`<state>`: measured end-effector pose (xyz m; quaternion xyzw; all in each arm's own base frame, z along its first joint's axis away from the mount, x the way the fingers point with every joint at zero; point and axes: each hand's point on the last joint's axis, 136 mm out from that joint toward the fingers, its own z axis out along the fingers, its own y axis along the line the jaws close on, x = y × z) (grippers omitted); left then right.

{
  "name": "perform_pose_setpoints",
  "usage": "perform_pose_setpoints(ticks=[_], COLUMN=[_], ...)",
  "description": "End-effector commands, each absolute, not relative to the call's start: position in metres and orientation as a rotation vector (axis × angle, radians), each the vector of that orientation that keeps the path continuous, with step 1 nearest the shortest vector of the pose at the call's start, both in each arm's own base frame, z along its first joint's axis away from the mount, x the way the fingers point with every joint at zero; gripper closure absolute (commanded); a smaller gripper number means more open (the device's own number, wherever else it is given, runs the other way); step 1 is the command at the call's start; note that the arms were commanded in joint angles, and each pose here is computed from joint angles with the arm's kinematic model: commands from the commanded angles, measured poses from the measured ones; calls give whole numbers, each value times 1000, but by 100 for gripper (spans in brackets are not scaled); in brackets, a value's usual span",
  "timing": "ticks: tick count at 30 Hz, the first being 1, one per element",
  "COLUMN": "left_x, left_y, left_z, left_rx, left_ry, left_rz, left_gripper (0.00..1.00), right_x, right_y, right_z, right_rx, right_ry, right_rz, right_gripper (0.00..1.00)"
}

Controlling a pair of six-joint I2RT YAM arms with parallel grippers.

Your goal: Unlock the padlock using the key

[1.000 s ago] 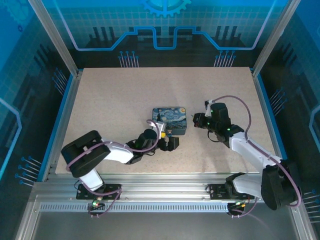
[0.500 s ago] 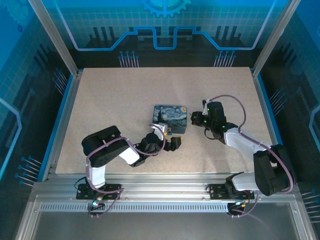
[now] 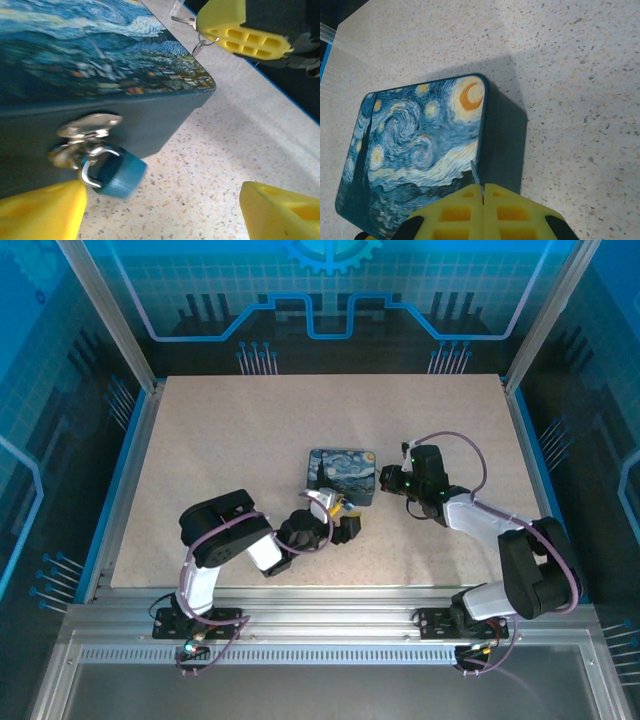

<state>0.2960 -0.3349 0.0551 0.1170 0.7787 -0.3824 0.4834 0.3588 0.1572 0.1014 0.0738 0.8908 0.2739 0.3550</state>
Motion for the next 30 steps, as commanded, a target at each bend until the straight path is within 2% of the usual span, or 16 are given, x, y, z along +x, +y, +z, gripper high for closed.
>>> perform_pose_setpoints(ticks=[1, 13, 21, 26, 30], left_x=[294, 302, 303, 312, 314], left_y=[-341, -339, -353, -348, -352], left_z=[66, 67, 64, 61, 59], left_rx=[312, 270, 273, 220, 201], left_ry=[1863, 1892, 1907, 1910, 1921], left_rz=[-1050, -1173, -1260, -1220, -1241], left_gripper=[25, 24, 35, 27, 30], right_x=[364, 361, 361, 358, 356], right_y=[166, 170, 172, 173, 173], right_z=[106, 100, 106, 106, 104], right_rx=[171, 166, 147, 139, 135], right_ry=[2284, 2294, 2287, 2290, 2294], right_rz=[745, 750, 757, 759, 758], right_gripper=[100, 100, 100, 100, 100])
